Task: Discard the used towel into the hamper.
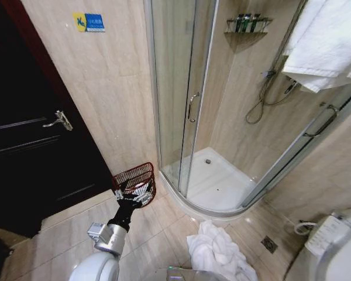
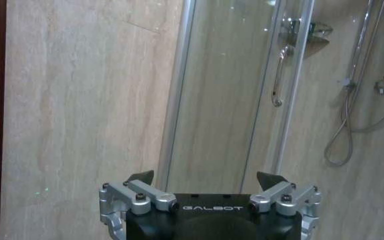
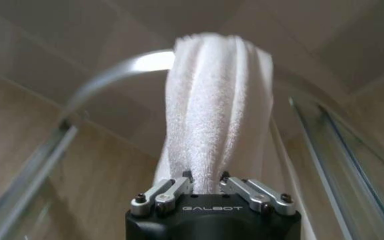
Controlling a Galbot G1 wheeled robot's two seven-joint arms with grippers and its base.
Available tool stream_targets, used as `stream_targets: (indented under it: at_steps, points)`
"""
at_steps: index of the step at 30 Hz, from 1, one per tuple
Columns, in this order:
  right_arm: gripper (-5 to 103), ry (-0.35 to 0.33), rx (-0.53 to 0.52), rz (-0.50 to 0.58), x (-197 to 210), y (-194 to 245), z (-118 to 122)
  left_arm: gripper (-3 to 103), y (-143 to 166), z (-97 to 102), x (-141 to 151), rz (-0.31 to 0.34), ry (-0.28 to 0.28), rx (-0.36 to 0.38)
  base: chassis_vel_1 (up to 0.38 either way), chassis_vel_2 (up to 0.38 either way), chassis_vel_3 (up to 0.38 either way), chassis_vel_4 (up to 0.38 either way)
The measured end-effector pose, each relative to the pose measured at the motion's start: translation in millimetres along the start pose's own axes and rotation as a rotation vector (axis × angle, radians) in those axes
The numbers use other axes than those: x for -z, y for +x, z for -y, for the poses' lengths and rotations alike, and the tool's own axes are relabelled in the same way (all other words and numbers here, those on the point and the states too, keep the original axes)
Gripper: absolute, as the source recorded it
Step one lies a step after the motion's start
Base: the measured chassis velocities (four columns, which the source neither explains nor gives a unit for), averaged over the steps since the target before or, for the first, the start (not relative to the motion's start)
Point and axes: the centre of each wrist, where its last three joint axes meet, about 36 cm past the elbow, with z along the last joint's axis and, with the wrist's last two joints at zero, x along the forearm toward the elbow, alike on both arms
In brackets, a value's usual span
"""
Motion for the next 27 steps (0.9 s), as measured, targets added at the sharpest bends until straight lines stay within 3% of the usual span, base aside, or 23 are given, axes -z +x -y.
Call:
stream_targets:
  at_steps: [5,8,14,20,27]
  points:
    - [14,0.095,0.048,0.095,-12.9,22.0,-0.2,100,0.0,0.0,0.0,0.000,0.000,0.000,0.000,0.000,0.000,0.000]
    - [14,0.115,0.065,0.110,-12.6,38.6,-3.3,100,0.0,0.0,0.0,0.000,0.000,0.000,0.000,0.000,0.000,0.000]
    - [14,0.153,0.075,0.113,-9.9,76.5,-0.4,100,0.0,0.0,0.0,0.000,0.000,0.000,0.000,0.000,0.000,0.000]
    - [14,0.245,0.125,0.080,-30.4,121.9,-4.1,100,0.0,0.0,0.0,0.000,0.000,0.000,0.000,0.000,0.000,0.000]
    - [14,0.238,0.193,0.019,-58.2,164.5,-26.6,100,0.0,0.0,0.0,0.000,0.000,0.000,0.000,0.000,0.000,0.000]
